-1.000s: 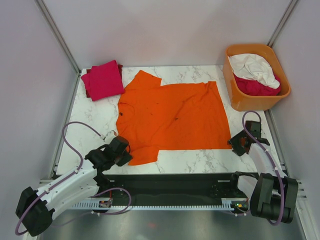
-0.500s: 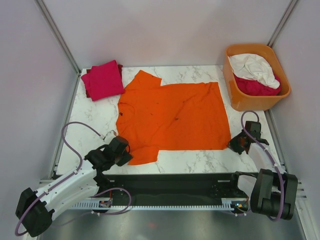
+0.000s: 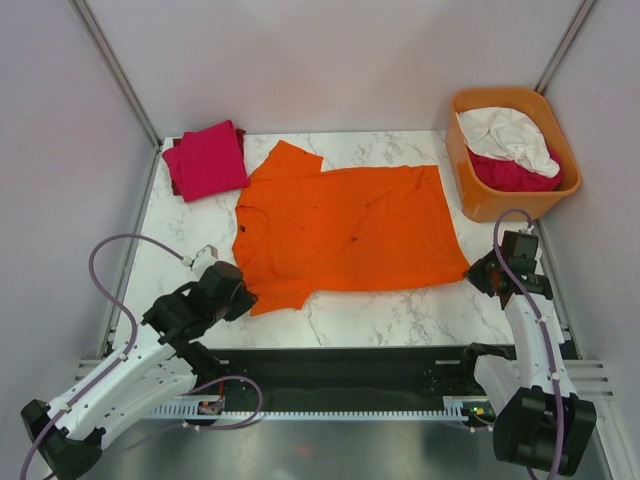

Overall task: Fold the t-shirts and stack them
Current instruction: Fold the tshirt

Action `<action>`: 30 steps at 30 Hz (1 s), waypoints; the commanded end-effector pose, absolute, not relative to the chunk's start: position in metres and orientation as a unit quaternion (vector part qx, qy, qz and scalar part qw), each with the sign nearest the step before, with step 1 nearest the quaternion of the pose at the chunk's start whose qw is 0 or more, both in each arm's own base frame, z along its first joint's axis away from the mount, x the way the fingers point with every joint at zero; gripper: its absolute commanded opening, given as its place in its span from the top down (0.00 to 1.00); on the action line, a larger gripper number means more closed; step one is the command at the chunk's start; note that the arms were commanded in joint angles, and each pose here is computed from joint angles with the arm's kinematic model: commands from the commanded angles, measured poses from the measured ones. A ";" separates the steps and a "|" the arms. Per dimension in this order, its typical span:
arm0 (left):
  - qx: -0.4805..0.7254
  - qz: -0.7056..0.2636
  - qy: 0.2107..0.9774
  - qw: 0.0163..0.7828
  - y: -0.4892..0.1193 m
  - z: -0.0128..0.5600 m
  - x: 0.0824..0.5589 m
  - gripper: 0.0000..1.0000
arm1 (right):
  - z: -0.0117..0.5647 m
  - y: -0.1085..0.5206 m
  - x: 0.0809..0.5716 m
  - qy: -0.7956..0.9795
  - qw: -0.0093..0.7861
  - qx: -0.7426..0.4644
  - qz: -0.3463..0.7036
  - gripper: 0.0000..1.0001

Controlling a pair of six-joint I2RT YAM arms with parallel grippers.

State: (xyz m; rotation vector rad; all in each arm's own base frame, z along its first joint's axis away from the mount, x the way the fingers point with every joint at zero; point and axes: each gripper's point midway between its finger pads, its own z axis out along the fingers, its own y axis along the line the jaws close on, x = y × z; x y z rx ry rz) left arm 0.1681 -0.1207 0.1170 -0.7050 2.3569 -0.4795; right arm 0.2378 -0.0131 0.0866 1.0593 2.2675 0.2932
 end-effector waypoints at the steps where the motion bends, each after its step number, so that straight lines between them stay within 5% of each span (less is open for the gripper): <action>1: -0.274 -0.146 0.900 0.306 -0.102 0.108 0.155 0.98 | 0.085 -0.014 0.222 0.858 0.294 0.409 0.097 1.00; 10: -0.278 -0.162 0.897 0.304 -0.097 0.122 0.143 0.98 | 0.102 -0.017 0.218 0.848 0.314 0.416 0.091 1.00; 15: -0.250 -0.115 0.901 0.335 -0.094 0.142 0.166 0.98 | 0.118 -0.016 0.254 0.841 0.342 0.401 0.124 1.00; 21: -0.182 -0.092 0.906 0.371 -0.125 0.201 0.239 0.95 | 0.119 -0.018 0.316 0.850 0.325 0.388 0.149 1.00; 30: -0.157 -0.070 0.936 0.307 -0.137 0.167 0.338 0.96 | 0.129 0.003 0.390 0.865 0.331 0.345 0.156 1.00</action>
